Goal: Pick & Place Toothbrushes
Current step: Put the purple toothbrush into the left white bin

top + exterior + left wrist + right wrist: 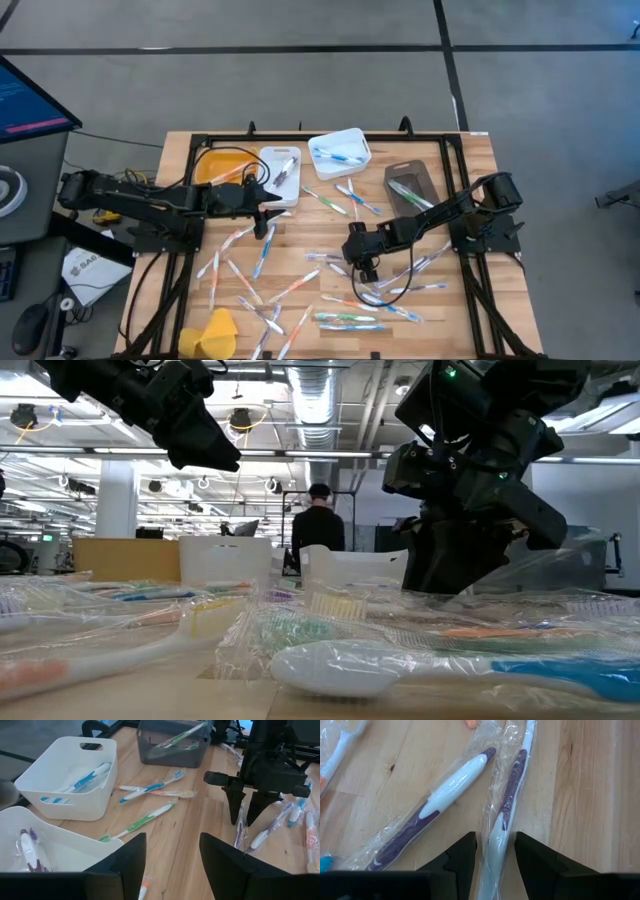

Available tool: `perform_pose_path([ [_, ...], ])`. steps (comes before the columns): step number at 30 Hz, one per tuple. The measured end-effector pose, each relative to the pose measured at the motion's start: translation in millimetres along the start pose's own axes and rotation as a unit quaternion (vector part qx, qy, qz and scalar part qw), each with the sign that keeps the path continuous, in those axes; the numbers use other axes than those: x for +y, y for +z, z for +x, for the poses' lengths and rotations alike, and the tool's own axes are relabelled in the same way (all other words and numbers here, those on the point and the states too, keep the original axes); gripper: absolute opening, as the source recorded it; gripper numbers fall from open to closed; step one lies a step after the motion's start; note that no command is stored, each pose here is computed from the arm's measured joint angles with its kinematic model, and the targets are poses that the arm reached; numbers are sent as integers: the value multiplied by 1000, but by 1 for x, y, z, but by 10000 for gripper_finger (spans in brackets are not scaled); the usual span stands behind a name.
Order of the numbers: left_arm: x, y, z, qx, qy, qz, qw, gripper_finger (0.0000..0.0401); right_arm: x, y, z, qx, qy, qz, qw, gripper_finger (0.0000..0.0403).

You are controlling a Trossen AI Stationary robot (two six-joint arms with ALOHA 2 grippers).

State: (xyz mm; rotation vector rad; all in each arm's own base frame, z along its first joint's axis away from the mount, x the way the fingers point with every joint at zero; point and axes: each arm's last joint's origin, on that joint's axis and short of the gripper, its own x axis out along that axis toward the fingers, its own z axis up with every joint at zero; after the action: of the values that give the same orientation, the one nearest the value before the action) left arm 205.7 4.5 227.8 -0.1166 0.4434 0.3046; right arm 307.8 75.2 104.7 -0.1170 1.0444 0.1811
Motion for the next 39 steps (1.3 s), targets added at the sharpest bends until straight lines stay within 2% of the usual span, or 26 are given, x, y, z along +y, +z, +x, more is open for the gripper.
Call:
perform_pose_path([
  [7,0,0,0,-1,0,0,1000,177,0,-1,0,3,0,0,1000,119],
  [14,0,0,0,-2,0,0,1000,177,0,0,0,3,3,-16,1000,16],
  [21,0,1,0,-4,-1,4,1000,177,3,0,-1,1,-22,-23,999,12],
  [26,-1,1,0,-6,-3,14,1000,177,8,1,-15,-3,-62,-35,997,12],
  [28,-1,1,0,-6,-3,15,1000,177,10,0,-25,-2,-94,-36,995,12],
  [34,-5,-1,8,-9,-10,15,1000,177,23,17,-72,-96,-167,-18,981,12],
  [39,-23,-8,23,-100,-106,50,988,177,41,30,-106,-202,-214,-23,955,12],
])
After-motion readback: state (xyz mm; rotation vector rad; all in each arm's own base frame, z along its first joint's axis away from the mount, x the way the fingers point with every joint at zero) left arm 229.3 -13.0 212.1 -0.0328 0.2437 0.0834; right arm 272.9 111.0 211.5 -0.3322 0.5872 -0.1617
